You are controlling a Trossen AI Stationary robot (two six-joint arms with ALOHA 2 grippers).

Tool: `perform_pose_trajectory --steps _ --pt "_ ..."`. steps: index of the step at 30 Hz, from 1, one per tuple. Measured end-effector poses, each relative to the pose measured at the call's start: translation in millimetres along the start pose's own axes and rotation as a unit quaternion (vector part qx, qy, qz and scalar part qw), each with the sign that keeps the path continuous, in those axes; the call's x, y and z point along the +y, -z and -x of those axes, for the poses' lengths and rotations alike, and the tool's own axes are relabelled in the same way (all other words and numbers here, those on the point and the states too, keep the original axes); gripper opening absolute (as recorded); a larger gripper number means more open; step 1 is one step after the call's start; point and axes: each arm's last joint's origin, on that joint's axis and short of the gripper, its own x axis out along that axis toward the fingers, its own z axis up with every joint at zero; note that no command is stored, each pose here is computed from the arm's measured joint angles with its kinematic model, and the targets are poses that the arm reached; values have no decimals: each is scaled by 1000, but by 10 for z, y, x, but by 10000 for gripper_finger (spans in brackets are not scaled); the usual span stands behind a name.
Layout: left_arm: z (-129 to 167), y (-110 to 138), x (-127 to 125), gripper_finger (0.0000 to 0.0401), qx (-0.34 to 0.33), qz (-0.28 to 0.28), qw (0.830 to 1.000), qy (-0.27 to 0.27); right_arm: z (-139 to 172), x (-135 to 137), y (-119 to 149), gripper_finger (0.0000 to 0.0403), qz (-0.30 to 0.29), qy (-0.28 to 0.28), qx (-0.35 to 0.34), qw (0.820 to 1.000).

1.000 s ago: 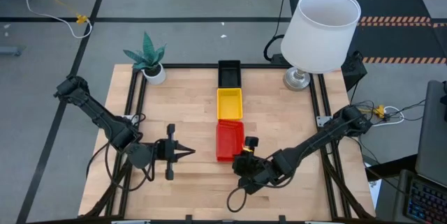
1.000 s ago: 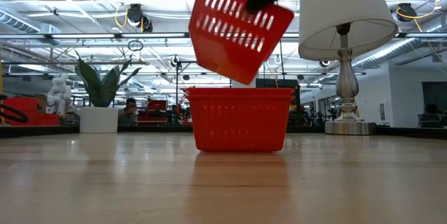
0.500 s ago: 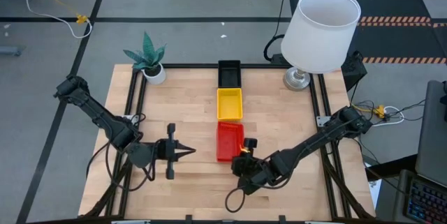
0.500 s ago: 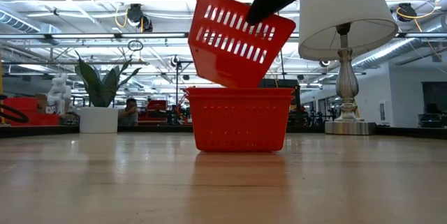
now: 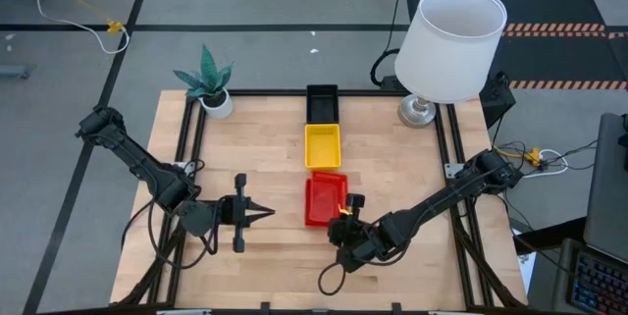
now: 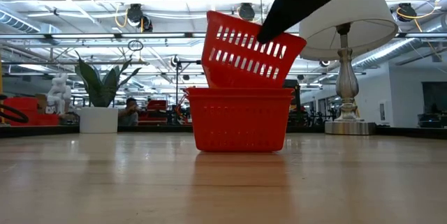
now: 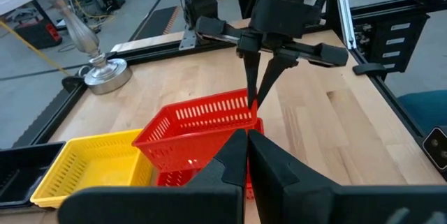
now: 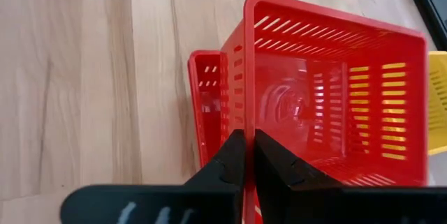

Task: Stack baskets by color
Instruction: Stack the right red bin on top of the left red bin

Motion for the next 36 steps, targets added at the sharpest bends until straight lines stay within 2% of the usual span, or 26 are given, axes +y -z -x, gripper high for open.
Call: perform_pose_trajectory --steps 20,26,36 --pt "0 -1 0 17 0 0 1000 0 -77 0 57 13 9 -11 3 1000" --pt "0 -1 0 17 0 1 1000 0 -81 -7 61 38 10 -9 5 1000" --pt "1 12 1 17 6 3 1000 0 -111 -38 55 106 1 -8 2 1000"
